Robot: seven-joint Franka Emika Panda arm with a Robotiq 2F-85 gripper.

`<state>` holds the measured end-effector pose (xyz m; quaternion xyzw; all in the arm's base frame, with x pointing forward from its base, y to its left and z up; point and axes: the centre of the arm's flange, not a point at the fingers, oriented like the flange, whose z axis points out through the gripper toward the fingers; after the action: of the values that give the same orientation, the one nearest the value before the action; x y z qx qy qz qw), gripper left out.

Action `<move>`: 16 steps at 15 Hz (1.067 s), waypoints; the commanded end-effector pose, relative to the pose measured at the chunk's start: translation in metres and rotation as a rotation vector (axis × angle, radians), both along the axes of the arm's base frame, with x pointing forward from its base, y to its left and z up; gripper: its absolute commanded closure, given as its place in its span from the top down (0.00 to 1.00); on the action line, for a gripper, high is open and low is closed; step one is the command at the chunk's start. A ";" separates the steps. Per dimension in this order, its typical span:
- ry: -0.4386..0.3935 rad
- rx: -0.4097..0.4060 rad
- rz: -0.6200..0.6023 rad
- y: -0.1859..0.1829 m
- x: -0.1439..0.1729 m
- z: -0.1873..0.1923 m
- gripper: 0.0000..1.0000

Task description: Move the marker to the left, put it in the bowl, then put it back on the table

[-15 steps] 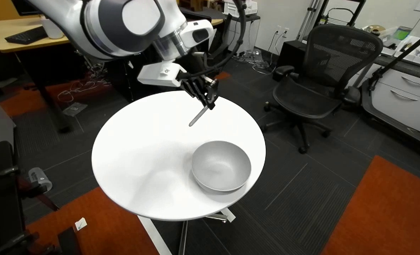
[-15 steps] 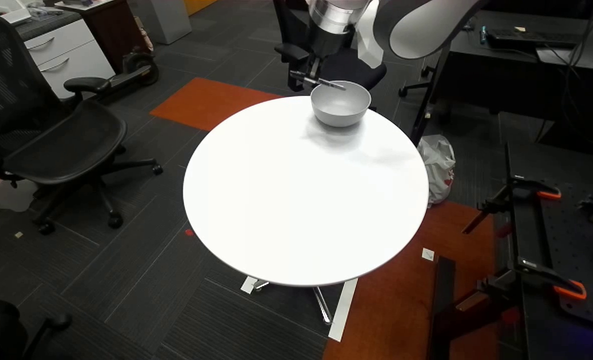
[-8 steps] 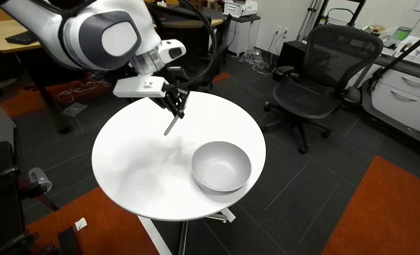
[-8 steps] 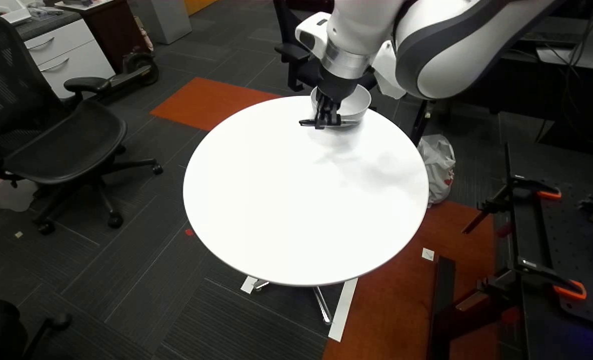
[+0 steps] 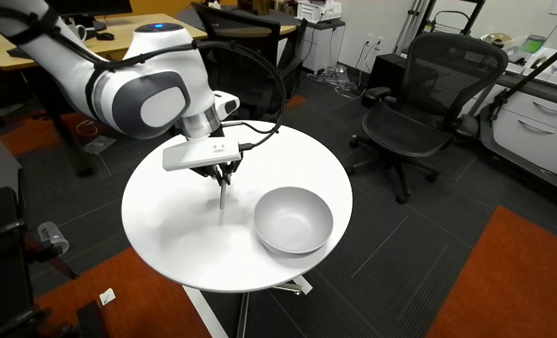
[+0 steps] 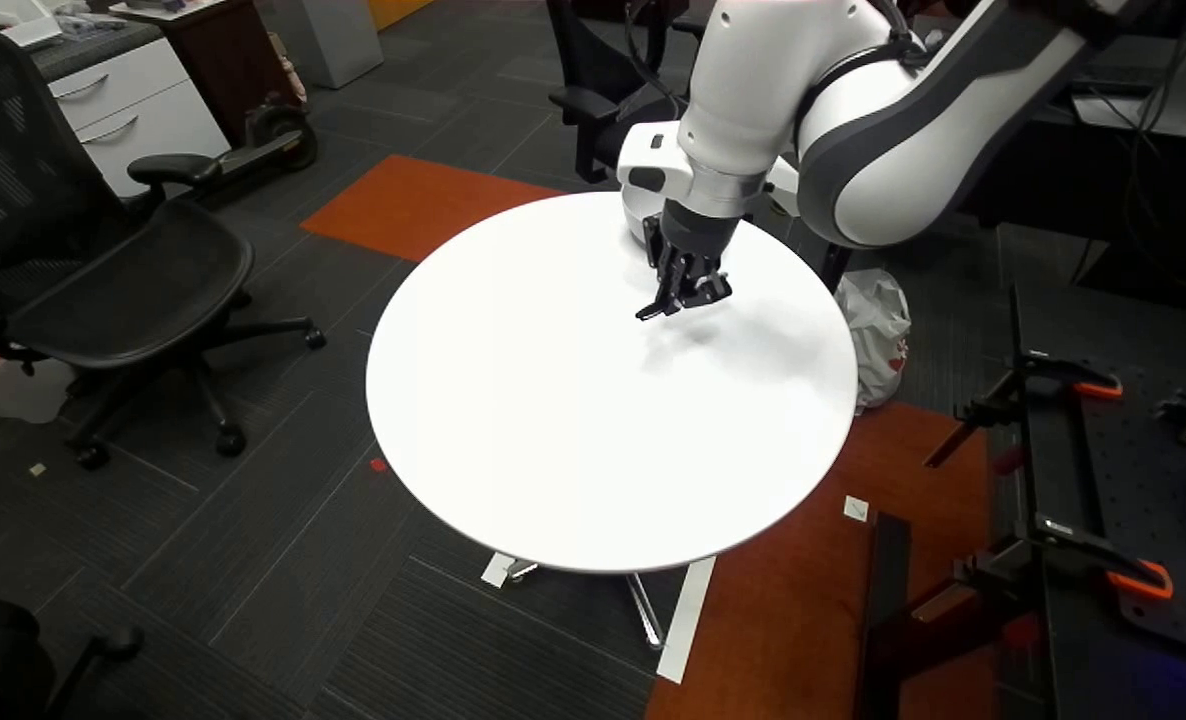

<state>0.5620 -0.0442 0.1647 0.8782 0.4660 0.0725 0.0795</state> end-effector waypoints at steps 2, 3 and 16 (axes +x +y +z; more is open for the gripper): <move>0.026 0.010 0.154 -0.016 0.005 -0.009 0.04; 0.030 0.006 0.170 -0.017 0.006 -0.010 0.27; -0.015 -0.010 0.198 -0.015 0.009 0.012 1.00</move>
<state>0.5712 -0.0582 0.1607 0.8309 0.5463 0.0743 0.0746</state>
